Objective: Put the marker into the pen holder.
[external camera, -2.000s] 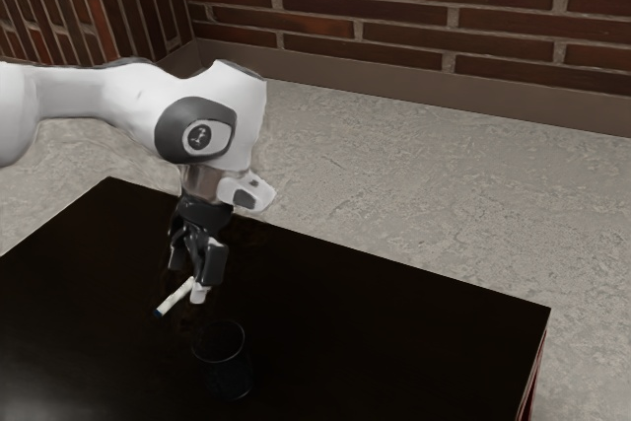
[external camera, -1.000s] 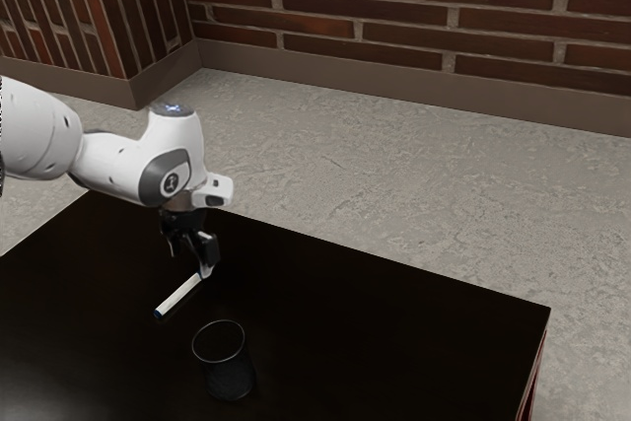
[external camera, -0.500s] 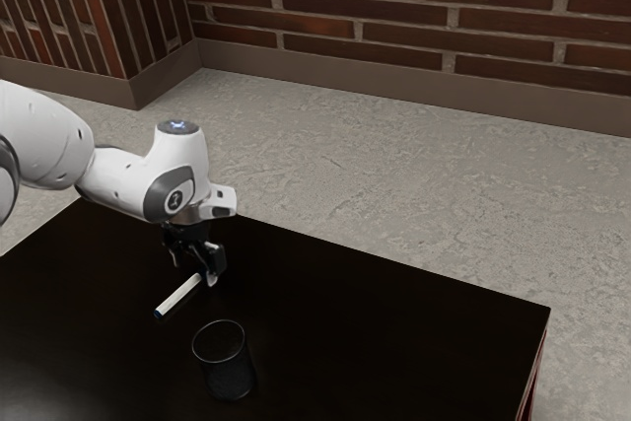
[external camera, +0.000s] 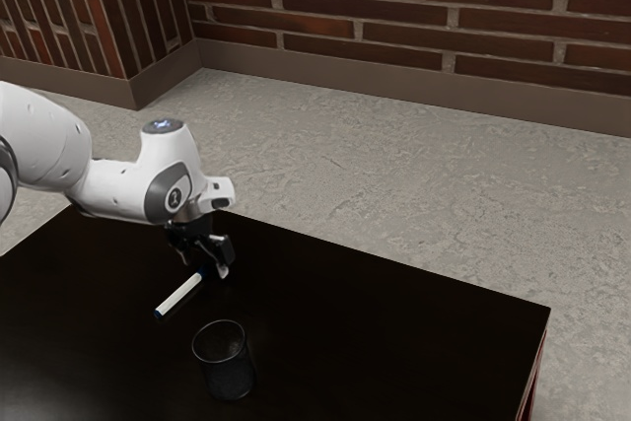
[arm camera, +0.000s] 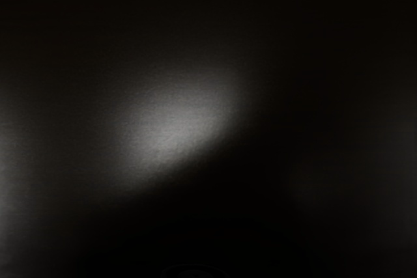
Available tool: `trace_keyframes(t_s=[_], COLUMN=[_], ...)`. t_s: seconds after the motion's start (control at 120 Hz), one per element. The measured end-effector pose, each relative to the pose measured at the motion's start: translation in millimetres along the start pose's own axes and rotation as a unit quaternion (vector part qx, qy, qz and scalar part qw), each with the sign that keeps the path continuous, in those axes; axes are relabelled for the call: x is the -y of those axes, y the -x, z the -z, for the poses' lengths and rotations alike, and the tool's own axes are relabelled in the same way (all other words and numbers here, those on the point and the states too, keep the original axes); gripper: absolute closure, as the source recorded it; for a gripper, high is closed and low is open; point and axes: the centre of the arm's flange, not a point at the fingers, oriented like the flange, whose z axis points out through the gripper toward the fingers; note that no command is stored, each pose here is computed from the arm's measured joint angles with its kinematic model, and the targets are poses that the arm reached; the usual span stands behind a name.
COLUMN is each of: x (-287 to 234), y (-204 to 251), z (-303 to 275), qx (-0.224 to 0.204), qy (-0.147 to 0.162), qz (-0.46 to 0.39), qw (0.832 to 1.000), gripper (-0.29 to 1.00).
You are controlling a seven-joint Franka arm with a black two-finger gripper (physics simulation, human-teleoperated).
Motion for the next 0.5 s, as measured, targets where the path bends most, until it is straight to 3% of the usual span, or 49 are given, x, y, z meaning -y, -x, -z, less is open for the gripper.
trace_keyframes(t_s=[0.283,0.4,0.5], x=[0.6,1.8,4.5], y=[8.5,9.6,10.6], z=[2.2,2.4,2.7], qx=[-0.008,-0.006,-0.003], qy=[0.036,0.039,0.04], qz=[0.017,0.012,0.008], qw=[0.999,0.999,0.999], gripper=[0.02,0.16,0.39])
